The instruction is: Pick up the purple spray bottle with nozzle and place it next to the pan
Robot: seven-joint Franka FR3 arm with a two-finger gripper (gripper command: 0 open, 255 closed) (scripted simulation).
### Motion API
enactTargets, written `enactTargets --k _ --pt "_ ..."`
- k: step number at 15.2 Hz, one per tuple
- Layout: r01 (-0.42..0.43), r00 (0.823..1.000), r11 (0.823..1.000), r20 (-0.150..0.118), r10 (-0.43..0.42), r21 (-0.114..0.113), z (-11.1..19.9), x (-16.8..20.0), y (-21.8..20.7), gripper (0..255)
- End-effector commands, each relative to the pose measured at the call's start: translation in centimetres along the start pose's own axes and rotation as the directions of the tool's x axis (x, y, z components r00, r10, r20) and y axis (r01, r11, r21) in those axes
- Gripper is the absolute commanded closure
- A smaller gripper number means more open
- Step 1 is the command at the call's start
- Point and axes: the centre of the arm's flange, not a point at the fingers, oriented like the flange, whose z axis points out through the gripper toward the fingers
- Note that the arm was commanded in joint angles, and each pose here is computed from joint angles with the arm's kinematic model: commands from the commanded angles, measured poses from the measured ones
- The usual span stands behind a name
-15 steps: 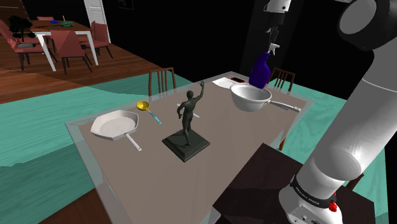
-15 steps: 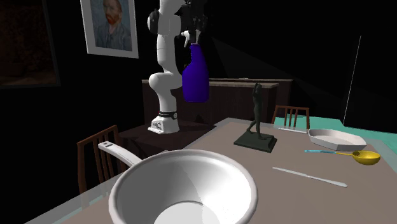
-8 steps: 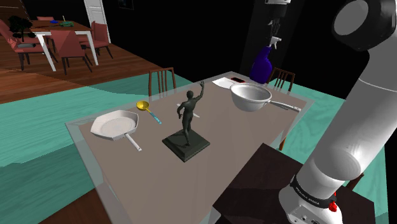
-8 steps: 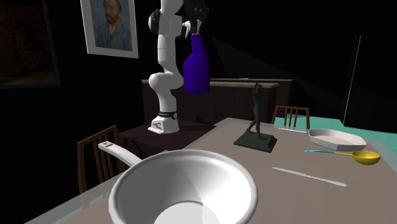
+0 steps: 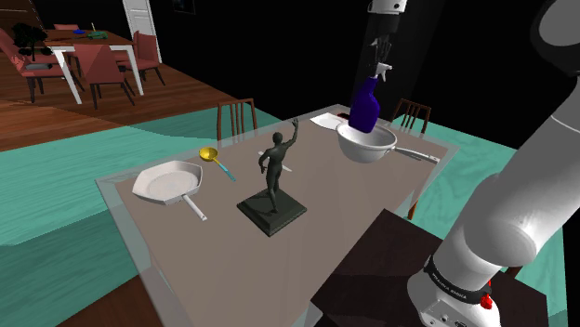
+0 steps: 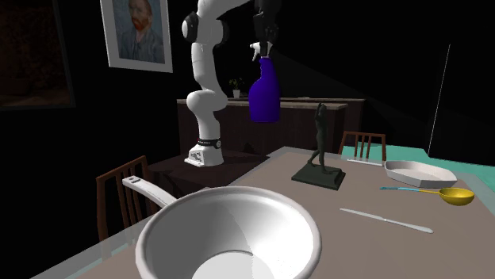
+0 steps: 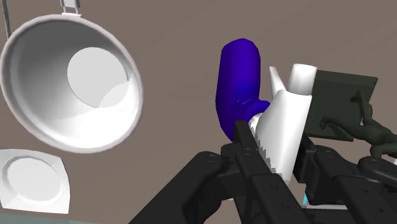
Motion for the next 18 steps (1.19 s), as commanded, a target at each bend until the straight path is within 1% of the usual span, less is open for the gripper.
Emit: enactTargets --k 1,18 --pt "-0.001 1.0 1.0 0.0 0.001 -0.001 0.8 0.5 -2.6 255" --pt "-0.001 1.0 1.0 0.0 0.001 -0.001 6.8 5.8 -23.6 255"
